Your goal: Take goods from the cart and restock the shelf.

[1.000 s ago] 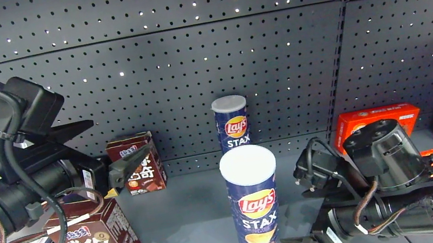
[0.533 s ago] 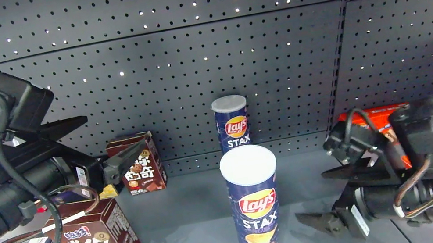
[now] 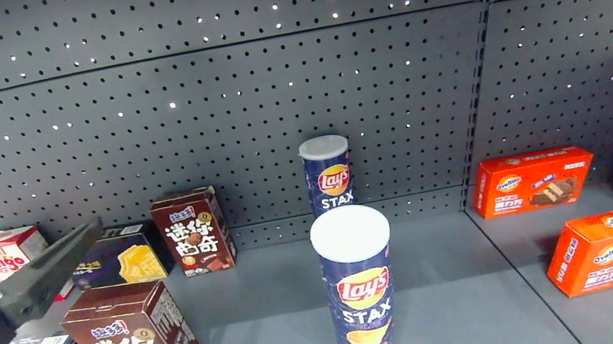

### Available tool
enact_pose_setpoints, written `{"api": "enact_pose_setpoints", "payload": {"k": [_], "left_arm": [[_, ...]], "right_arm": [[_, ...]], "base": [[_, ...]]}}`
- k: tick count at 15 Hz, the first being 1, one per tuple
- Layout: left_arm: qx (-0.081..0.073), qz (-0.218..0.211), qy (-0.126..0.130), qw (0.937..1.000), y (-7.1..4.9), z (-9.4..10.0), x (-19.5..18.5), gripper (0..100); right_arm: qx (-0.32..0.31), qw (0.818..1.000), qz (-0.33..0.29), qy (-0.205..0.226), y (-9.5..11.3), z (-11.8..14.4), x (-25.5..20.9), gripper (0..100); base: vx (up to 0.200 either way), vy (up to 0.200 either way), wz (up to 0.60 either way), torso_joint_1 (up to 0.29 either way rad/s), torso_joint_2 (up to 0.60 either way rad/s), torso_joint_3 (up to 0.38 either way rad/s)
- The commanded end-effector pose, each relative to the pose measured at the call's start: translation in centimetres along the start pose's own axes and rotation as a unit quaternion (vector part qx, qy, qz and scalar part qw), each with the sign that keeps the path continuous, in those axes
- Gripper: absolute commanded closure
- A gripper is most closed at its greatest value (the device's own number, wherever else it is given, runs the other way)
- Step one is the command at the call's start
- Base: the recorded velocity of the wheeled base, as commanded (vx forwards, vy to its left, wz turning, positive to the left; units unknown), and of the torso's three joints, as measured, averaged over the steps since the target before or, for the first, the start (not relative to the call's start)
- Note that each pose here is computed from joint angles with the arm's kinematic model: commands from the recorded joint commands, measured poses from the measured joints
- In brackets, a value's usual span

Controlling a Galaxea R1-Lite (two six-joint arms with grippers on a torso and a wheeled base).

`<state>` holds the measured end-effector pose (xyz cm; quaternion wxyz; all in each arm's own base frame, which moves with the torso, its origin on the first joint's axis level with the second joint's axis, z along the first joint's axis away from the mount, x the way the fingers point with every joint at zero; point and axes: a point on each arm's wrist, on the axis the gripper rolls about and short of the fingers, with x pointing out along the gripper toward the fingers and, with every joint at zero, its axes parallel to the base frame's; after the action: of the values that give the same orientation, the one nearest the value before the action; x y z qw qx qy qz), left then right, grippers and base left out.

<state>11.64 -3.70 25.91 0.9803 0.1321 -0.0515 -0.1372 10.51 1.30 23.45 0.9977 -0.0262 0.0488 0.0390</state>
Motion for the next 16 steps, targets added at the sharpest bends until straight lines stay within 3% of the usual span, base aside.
{"api": "enact_pose_setpoints", "payload": {"k": [1,2,3,4,5,6,8,11,12,14,16], "left_arm": [[0.0,0.07,-0.009,0.9975,-0.3,-2.9,-7.3,0],[-0.001,0.077,-0.003,0.9971,-0.4,-3.5,-8.4,0],[0.001,0.086,0.027,0.996,-0.9,-5.5,-11.0,0],[0.001,0.086,0.028,0.9959,-0.9,-5.6,-11.1,0],[0.003,0.107,0.056,0.9927,-1.6,-7.6,-14.1,0],[0.0,0.112,0.068,0.9914,-1.9,-8.5,-15.1,0],[-0.008,0.114,0.073,0.9908,-2.4,-9.7,-16.2,0],[-0.009,0.115,0.067,0.9911,-2.9,-11.2,-16.9,0],[-0.01,0.115,0.068,0.991,-2.9,-11.3,-16.8,0],[-0.01,0.113,0.073,0.9909,-3.0,-11.7,-16.7,0],[-0.013,0.111,0.082,0.9903,-3.4,-13.3,-16.0,0]], "right_arm": [[0.006,0.989,-0.139,-0.055,-0.8,-6.9,-7.7,0],[0.006,0.987,-0.148,-0.06,-0.6,-8.1,-8.3,0],[0.006,0.986,-0.154,-0.057,-0.1,-11.4,-9.6,0],[0.006,0.986,-0.154,-0.056,-0.1,-11.6,-9.6,0],[0.006,0.987,-0.152,-0.059,0.5,-14.7,-11.0,0],[0.02,0.987,-0.151,-0.045,0.5,-16.0,-10.7,0],[0.043,0.988,-0.138,-0.051,0.6,-15.9,-10.6,0],[0.042,0.996,-0.07,-0.041,0.9,-16.2,-10.5,0],[0.043,0.996,-0.073,-0.039,0.9,-16.2,-10.5,0],[0.06,0.977,-0.204,-0.034,0.6,-16.3,-10.6,0],[0.025,0.985,-0.167,-0.028,0.8,-16.3,-10.6,0]], "base": [[0.0,0.0,0.0,0.0,0.0,0.0],[0.0,0.0,0.0,0.0,0.0,0.0],[0.0,0.0,0.0,0.0,0.0,0.0],[0.0,0.0,0.0,0.0,0.0,0.0],[0.0,0.0,0.0,0.0,0.0,0.0],[0.0,0.0,0.0,0.0,0.0,0.0],[0.0,0.0,0.0,0.0,0.0,0.0],[0.0,0.0,0.0,0.0,0.0,0.0],[0.0,0.0,0.0,0.0,0.0,0.0],[0.0,0.0,0.0,0.0,0.0,0.0],[0.0,0.0,0.0,0.0,0.0,0.0]]}}
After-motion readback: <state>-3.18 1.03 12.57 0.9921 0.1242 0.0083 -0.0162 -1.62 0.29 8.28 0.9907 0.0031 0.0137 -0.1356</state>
